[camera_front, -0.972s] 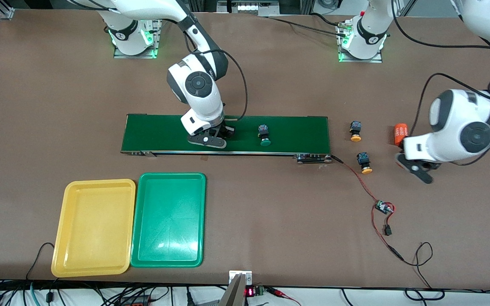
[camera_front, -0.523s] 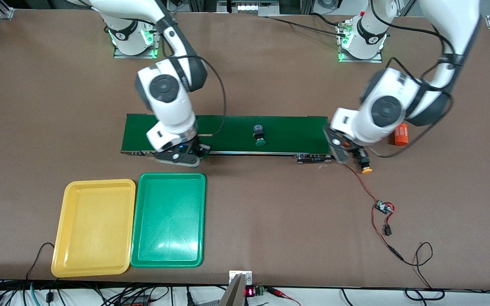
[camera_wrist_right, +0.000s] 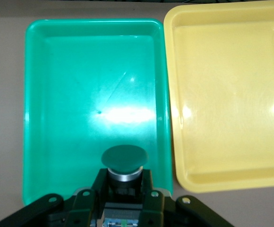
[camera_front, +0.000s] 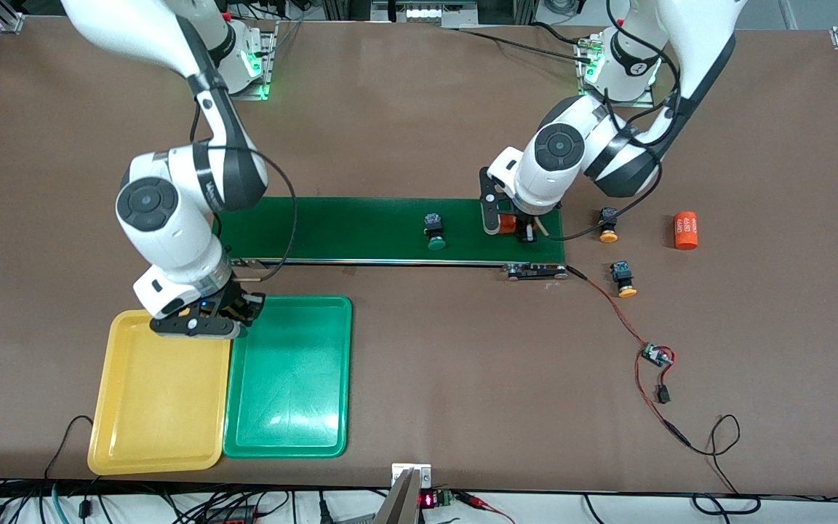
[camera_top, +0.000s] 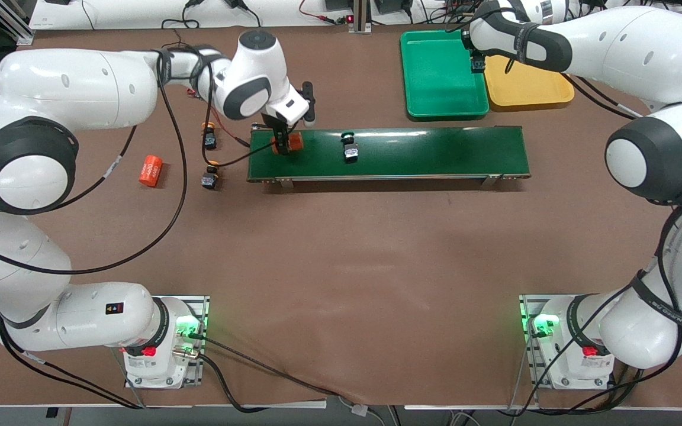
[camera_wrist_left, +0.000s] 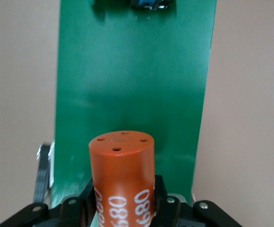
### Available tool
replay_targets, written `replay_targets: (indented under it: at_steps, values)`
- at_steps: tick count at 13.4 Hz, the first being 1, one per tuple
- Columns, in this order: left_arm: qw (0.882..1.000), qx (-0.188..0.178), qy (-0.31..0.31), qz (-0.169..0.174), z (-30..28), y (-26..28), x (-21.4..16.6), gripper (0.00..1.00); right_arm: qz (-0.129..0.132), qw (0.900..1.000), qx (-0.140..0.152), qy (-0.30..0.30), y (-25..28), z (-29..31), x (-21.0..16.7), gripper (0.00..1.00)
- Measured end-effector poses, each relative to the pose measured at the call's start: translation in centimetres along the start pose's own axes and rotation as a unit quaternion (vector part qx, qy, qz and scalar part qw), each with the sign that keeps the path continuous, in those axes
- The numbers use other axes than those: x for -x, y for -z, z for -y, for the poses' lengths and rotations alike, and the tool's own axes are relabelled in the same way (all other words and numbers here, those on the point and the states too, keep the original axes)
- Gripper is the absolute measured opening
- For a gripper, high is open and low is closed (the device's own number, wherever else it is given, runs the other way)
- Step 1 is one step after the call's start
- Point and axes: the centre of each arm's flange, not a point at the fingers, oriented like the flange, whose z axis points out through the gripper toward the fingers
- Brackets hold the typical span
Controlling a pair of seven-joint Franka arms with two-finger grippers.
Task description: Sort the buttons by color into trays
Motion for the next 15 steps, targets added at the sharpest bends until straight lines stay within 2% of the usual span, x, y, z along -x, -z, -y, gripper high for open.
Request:
replay_targets:
  at_steps: [2, 3, 5, 7, 8, 9, 12, 14, 15]
  values:
    - [1.000, -0.001, -0.007, -0.008, -0.4, -1.2, 0.3, 0.50, -0.019, 1.000, -0.001, 0.007, -2.2, 0.8, -0.9, 0.33]
    - [1.000, -0.003, -0.007, -0.010, -0.4, -1.2, 0.4, 0.54, -0.032, 0.999, -0.003, 0.010, -3.2, 1.3, -1.2, 0.33]
    - [1.000, -0.010, -0.006, -0.011, 0.1, -0.6, 0.5, 0.74, -0.049, 0.999, -0.005, 0.013, -4.7, 1.7, -1.5, 0.33]
    - [1.000, -0.020, 0.001, 0.002, 0.6, 1.3, 1.3, 0.94, -0.056, 0.998, -0.005, 0.015, -6.3, 1.8, -1.4, 0.33]
    - [1.000, -0.023, 0.008, 0.018, 1.0, 2.7, 2.0, 1.00, -0.055, 0.998, -0.004, 0.016, -7.5, 1.8, -1.2, 0.33]
    - [0.999, -0.026, 0.021, 0.038, 1.6, 4.3, 3.2, 1.00, -0.050, 0.999, -0.001, 0.018, -8.9, 1.8, -0.9, 0.33]
    - [0.991, -0.027, 0.105, 0.082, 5.2, 9.0, 10.2, 1.00, -0.034, 0.999, 0.008, 0.021, -12.4, 1.9, 0.2, 0.33]
    - [0.979, -0.026, 0.187, 0.081, 8.8, 10.4, 17.9, 1.00, -0.025, 0.999, 0.012, 0.023, -13.8, 1.9, 0.8, 0.33]
    - [0.970, -0.021, 0.226, 0.082, 10.3, 10.3, 22.2, 1.00, -0.022, 0.999, 0.013, 0.024, -14.2, 2.0, 0.9, 0.40]
